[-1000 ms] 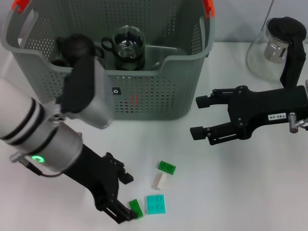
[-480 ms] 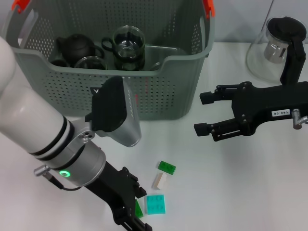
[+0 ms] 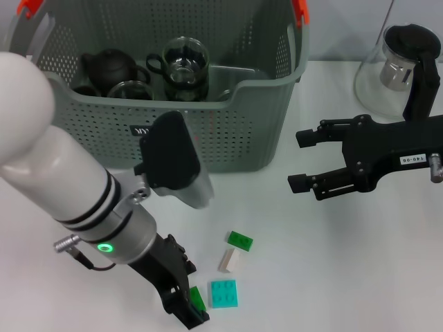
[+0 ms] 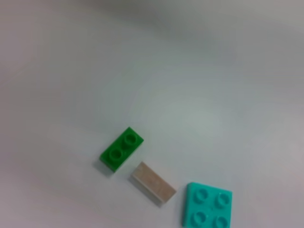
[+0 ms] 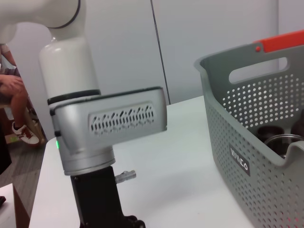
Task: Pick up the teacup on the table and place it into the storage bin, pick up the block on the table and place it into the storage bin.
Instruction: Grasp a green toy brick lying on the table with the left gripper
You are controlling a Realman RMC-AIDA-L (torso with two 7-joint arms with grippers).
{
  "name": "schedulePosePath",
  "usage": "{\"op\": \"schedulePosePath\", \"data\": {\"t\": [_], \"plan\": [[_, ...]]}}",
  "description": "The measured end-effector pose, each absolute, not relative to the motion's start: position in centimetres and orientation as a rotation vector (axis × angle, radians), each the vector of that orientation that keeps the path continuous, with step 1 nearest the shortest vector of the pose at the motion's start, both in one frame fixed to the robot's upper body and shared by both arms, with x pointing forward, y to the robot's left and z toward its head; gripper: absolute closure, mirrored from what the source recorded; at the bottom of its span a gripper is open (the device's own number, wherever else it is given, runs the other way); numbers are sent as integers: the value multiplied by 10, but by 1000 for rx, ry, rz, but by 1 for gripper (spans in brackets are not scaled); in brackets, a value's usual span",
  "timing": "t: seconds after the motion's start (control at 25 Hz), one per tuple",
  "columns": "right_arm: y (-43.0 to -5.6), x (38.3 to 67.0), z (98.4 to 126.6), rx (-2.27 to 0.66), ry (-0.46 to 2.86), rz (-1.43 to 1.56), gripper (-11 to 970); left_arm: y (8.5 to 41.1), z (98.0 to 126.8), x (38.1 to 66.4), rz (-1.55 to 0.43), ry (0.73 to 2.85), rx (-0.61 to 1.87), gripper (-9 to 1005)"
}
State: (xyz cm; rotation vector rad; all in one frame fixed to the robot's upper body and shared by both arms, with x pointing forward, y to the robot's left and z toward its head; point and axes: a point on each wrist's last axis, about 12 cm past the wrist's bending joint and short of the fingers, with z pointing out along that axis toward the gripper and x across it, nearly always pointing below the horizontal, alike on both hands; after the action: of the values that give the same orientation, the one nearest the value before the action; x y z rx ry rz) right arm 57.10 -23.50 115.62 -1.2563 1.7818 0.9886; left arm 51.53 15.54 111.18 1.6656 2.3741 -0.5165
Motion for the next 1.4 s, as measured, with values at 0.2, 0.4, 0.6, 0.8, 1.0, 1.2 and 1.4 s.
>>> {"op": "schedulePosePath", "data": {"t": [0.2,0.4,0.6,0.8,1.0,1.2,1.4], "plan": [[-236,572,1157,-1257,1783,982,32,146,1112,511,-488,2381,1687,215],[-237,572,1157,-1258,1783,980,31,142,1110,511,-468,2401,1665,223],[-237,572,1158,-1259,1783,979,31,142,1111,510,-443,2423,1647,231],[-238,572,1158,-1254,1781,979,32,141,1111,510,-429,2432,1633,239],[-240,572,1159,-1245,1777,980,32,137,1109,507,-406,2435,1654,247],[-240,573,1159,-1245,1778,978,31,133,1109,505,-378,2419,1675,256],[-241,573,1159,-1240,1778,977,31,131,1108,504,-365,2420,1673,264]]}}
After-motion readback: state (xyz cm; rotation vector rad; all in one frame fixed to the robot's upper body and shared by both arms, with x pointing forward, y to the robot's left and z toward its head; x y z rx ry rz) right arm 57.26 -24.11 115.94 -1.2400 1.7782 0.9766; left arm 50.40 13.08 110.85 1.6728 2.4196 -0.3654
